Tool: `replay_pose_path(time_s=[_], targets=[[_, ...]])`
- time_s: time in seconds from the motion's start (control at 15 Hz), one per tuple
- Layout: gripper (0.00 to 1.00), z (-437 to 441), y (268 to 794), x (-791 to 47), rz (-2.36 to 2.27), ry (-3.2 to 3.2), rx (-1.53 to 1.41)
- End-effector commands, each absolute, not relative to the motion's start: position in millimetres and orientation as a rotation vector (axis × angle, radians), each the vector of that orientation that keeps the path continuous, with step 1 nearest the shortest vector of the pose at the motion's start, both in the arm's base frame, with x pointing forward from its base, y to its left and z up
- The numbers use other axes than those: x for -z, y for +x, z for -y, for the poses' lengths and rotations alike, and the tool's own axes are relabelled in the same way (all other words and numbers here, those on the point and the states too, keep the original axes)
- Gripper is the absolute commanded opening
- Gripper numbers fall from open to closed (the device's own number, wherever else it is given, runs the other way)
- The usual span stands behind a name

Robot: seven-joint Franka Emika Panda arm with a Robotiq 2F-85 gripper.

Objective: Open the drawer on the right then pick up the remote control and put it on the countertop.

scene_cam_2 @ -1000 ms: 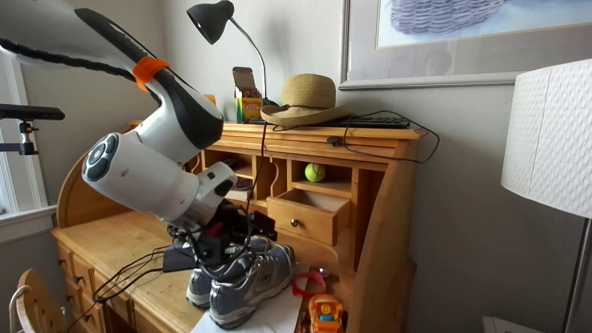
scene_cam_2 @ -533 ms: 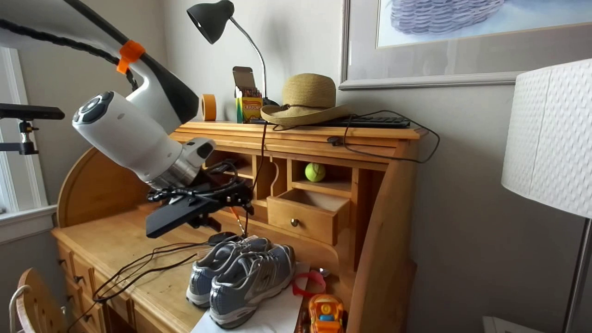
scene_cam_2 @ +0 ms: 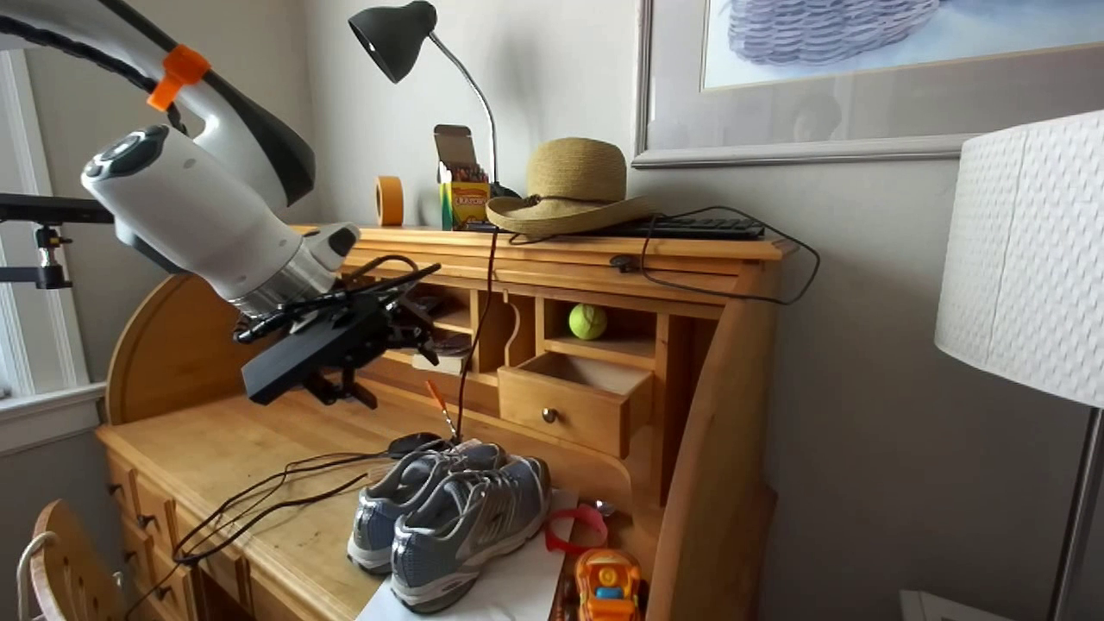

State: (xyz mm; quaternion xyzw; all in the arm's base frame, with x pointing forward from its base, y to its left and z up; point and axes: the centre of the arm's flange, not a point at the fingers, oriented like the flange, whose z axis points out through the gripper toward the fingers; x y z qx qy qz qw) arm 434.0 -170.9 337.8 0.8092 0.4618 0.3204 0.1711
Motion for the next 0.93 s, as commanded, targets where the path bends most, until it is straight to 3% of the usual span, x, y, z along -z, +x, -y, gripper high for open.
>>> replay_pose_path(time_s=[0.0,0.87], targets=[[1.00,171,433,-338,-1.313,2.298,-0.910],[1.00,89,461,-443,-1.796,1.747,-1.226]])
